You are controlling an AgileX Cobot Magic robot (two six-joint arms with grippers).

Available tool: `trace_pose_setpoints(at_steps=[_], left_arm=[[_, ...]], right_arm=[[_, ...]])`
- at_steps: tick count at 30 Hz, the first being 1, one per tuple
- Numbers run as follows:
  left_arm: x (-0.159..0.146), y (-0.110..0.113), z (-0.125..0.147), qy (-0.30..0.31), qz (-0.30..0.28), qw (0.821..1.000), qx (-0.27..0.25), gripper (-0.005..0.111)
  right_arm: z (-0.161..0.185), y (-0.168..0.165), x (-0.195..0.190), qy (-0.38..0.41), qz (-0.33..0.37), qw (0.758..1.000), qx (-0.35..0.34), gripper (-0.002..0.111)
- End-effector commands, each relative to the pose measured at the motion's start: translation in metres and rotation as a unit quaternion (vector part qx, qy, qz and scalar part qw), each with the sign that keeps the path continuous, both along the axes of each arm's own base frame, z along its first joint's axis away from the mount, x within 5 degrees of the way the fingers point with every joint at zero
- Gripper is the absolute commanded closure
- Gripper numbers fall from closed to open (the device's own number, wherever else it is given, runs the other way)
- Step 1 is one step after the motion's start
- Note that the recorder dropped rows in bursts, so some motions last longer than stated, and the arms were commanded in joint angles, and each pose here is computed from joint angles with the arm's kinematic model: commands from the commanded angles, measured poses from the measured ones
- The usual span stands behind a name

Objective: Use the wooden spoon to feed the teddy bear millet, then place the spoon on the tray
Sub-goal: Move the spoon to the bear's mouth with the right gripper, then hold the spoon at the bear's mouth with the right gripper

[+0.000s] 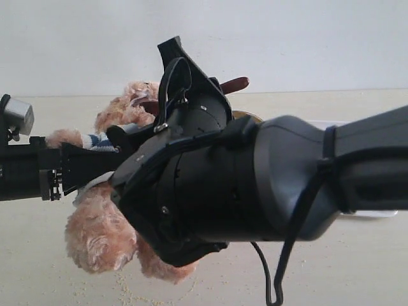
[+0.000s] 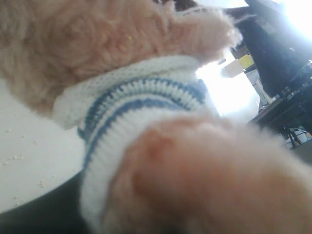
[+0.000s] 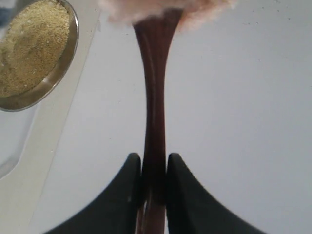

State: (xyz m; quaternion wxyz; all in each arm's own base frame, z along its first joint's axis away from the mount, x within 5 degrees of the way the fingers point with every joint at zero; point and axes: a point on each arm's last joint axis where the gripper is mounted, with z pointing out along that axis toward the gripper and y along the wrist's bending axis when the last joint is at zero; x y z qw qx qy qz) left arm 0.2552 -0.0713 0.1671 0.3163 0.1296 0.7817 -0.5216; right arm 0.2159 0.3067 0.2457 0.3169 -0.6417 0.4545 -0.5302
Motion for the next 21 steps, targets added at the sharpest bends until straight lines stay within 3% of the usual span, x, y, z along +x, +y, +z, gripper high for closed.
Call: trace_pose_setpoints(at_steps=[1, 7, 21], left_arm=[[0.0003, -0.0006, 0.005, -0.006, -0.003, 1.0, -0.02, 0.102], [0.0003, -0.0006, 0.005, -0.006, -0.003, 1.0, -0.02, 0.102], [0.0003, -0.0006, 0.005, -0.006, -0.003, 1.0, -0.02, 0.102]], right_arm=[[0.0017, -0.0038, -0.0006, -0.029, -0.006, 1.0, 0.005, 0.109], [0.0102, 0.0017, 0.0008, -0.075, 0.027, 0.997, -0.005, 0.109], [0.0084, 0.0036, -0.0065, -0.058, 0.022, 0.998, 0.014, 0.109]])
